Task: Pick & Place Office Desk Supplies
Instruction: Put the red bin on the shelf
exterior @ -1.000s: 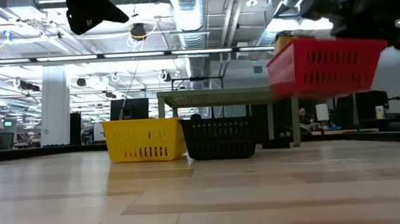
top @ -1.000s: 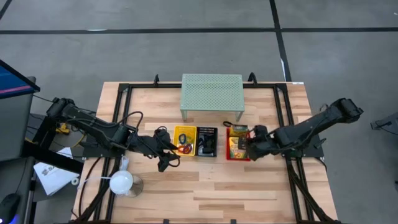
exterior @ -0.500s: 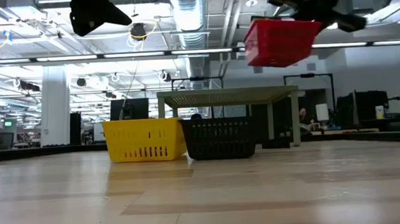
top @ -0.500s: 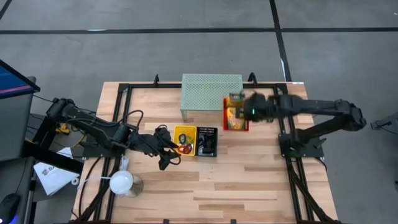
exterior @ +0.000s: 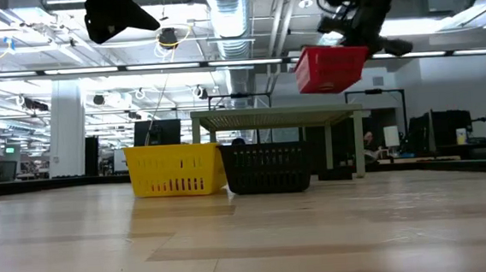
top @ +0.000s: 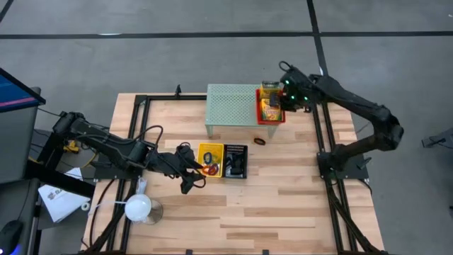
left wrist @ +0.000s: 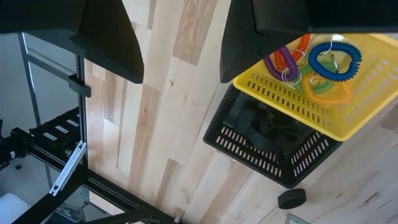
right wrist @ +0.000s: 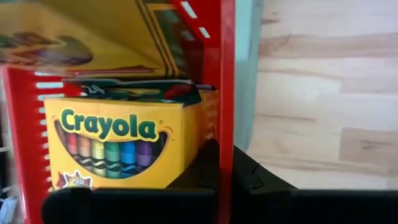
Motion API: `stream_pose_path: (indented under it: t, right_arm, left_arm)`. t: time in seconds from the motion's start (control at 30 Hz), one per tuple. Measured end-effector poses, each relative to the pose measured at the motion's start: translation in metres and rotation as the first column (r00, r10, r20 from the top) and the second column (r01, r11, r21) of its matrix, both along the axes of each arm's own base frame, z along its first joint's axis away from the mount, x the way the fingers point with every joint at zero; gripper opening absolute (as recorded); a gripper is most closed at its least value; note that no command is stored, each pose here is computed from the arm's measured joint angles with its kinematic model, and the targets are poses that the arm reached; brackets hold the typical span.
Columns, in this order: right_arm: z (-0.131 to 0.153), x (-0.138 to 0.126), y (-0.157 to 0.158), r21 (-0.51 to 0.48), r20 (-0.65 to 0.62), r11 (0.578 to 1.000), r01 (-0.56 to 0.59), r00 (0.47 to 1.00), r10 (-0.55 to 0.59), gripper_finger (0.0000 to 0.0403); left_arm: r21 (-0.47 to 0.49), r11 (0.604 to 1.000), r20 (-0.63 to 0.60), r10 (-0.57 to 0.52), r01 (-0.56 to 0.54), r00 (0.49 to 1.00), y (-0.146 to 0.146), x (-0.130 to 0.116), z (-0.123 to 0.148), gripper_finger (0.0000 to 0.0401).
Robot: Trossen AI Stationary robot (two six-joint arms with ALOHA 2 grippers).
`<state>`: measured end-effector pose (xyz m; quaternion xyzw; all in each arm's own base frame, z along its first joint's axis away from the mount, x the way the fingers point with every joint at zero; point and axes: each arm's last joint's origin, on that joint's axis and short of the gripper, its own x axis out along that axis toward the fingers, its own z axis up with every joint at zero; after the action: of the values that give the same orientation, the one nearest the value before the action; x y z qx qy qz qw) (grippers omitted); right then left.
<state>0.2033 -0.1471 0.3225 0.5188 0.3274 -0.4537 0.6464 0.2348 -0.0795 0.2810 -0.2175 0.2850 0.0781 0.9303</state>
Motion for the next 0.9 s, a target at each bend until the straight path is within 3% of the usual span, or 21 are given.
stream_pose_path:
  t: [0.23, 0.4, 0.6, 0.9]
  right_arm:
    - [0.002, 0.014, -0.041, 0.020, 0.009, 1.000, -0.009, 1.000, 0.009, 0.0000]
    - [0.002, 0.010, -0.064, 0.041, -0.003, 0.999, 0.022, 1.000, -0.021, 0.0000]
    - [-0.009, 0.002, -0.076, 0.103, -0.055, 0.995, 0.014, 0.998, -0.008, 0.0000]
    - [-0.023, 0.017, -0.088, 0.099, -0.021, 0.995, -0.009, 1.000, 0.011, 0.0000]
  left_arm:
    - [-0.006, 1.000, 0.000, 0.004, -0.004, 1.000, 0.000, 0.000, 0.000, 0.0207]
    - [-0.012, 1.000, 0.002, 0.010, -0.010, 1.000, 0.000, 0.000, 0.000, 0.0207]
    - [-0.002, 1.000, 0.013, 0.031, -0.031, 0.999, 0.001, 0.000, 0.001, 0.0207]
    - [-0.009, 0.999, 0.014, 0.041, -0.041, 0.999, 0.001, 0.000, 0.001, 0.0207]
